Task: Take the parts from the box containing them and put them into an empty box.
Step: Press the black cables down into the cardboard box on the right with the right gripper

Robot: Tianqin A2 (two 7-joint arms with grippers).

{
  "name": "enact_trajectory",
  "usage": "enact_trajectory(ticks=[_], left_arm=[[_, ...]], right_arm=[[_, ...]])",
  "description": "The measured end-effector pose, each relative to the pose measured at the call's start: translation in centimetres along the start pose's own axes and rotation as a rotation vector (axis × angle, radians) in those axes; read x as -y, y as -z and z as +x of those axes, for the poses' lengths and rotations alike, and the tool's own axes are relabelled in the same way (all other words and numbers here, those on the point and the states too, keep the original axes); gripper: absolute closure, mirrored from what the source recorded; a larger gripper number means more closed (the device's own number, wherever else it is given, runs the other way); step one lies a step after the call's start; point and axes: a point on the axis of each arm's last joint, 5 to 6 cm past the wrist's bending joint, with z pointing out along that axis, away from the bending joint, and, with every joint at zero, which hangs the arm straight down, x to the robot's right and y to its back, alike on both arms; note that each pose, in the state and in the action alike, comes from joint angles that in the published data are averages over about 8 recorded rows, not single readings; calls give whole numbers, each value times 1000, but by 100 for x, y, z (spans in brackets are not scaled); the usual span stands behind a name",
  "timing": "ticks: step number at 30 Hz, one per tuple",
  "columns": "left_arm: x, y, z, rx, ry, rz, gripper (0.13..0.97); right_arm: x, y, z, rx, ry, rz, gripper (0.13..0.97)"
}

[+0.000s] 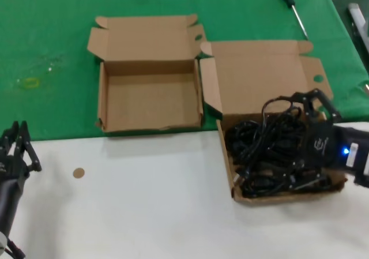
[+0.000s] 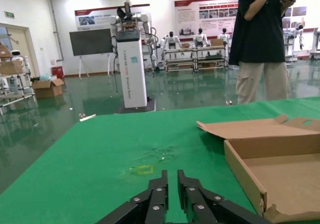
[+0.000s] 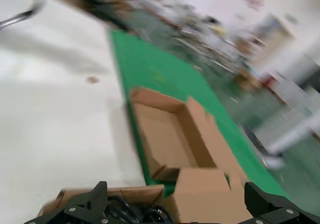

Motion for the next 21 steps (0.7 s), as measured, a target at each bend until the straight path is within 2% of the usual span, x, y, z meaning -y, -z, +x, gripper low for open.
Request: enact_trajectory(ticks=[9, 15, 21], left_arm=[[0, 0, 0, 0, 0, 0, 929], [0, 0, 0, 0, 0, 0, 943], [0, 0, 0, 0, 0, 0, 945]], right_arm=[[37, -49, 524, 246, 397, 78, 130], [-15, -147, 708, 355, 576, 91, 130], [-105, -295, 816, 418, 706, 92, 130]])
